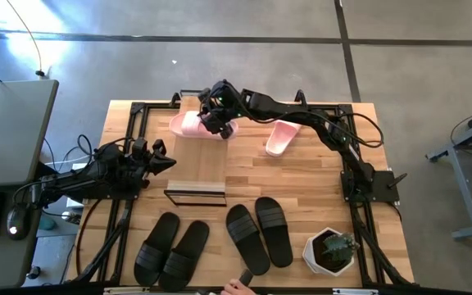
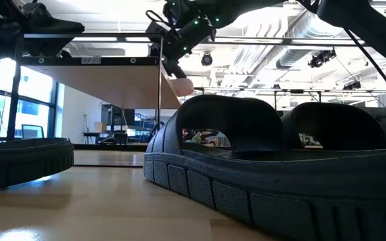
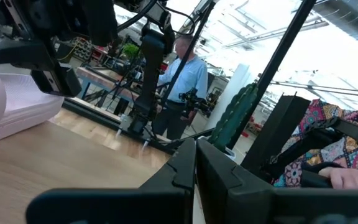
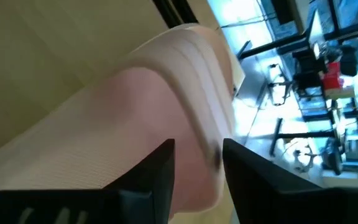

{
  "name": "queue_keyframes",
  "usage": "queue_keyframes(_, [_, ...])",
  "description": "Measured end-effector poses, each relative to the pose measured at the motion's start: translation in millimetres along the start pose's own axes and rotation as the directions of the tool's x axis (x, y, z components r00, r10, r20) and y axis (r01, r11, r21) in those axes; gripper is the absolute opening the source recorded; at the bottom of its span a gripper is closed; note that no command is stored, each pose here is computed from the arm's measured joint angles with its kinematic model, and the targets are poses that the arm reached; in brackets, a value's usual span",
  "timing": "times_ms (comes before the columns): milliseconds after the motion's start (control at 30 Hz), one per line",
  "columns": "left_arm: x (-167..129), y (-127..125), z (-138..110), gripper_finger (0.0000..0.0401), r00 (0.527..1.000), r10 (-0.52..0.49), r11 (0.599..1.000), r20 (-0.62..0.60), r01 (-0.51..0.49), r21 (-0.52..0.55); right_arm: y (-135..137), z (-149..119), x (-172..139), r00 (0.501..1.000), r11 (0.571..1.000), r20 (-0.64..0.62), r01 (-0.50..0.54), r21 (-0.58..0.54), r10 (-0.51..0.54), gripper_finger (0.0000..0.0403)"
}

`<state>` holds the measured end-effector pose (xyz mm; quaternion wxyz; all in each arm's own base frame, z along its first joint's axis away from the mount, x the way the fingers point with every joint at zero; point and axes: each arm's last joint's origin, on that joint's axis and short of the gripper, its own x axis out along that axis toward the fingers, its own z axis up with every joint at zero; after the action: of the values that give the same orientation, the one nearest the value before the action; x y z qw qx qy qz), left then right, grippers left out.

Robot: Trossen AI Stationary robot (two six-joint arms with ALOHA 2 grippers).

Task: Pick and place slides into the shelf
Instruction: Put the pink slide on the shelf

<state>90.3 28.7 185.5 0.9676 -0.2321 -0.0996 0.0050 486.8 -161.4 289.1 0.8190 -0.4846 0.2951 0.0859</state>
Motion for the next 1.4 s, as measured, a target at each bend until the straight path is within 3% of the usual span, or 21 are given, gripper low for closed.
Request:
queue_keyframes(600, [0,0,0,0.0003,1.000,0.000,1.000,-0.001,0.000,0.002,-12,7,-19,0.999,0.999,-0.051,-0.012,0.044,0.015,0.0124])
queue_keyframes(800, [0,0,0,0.0003,1.000,0.000,1.000,-0.001,0.000,0.020,-17,11,-42,0.985,0.978,-0.128,-0.091,0.190,0.117,0.0124])
queue_keyframes(900, [0,0,0,0.0003,1.000,-0.001,1.000,-0.001,0.001,0.021,-16,15,-58,0.963,0.931,-0.238,-0.033,0.363,0.126,0.0124])
queue_keyframes(1033, [0,0,0,0.0003,1.000,-0.001,1.000,-0.001,0.001,0.023,-10,18,-87,0.889,0.865,-0.433,0.093,0.493,0.151,0.0124])
queue_keyframes(1100, [0,0,0,0.0003,1.000,-0.001,1.000,-0.002,0.001,0.023,-8,18,-102,0.833,0.804,-0.530,0.201,0.560,0.160,0.0124])
queue_keyframes(1233, [0,0,0,0.0003,1.000,-0.002,1.000,-0.002,0.002,0.024,2,8,-118,0.679,0.612,-0.702,0.466,0.639,0.216,0.0124])
queue_keyframes(1400, [0,0,0,0.0003,1.000,-0.002,1.000,-0.002,0.002,0.026,17,-12,-120,0.543,0.518,-0.770,0.576,0.633,0.336,0.0124])
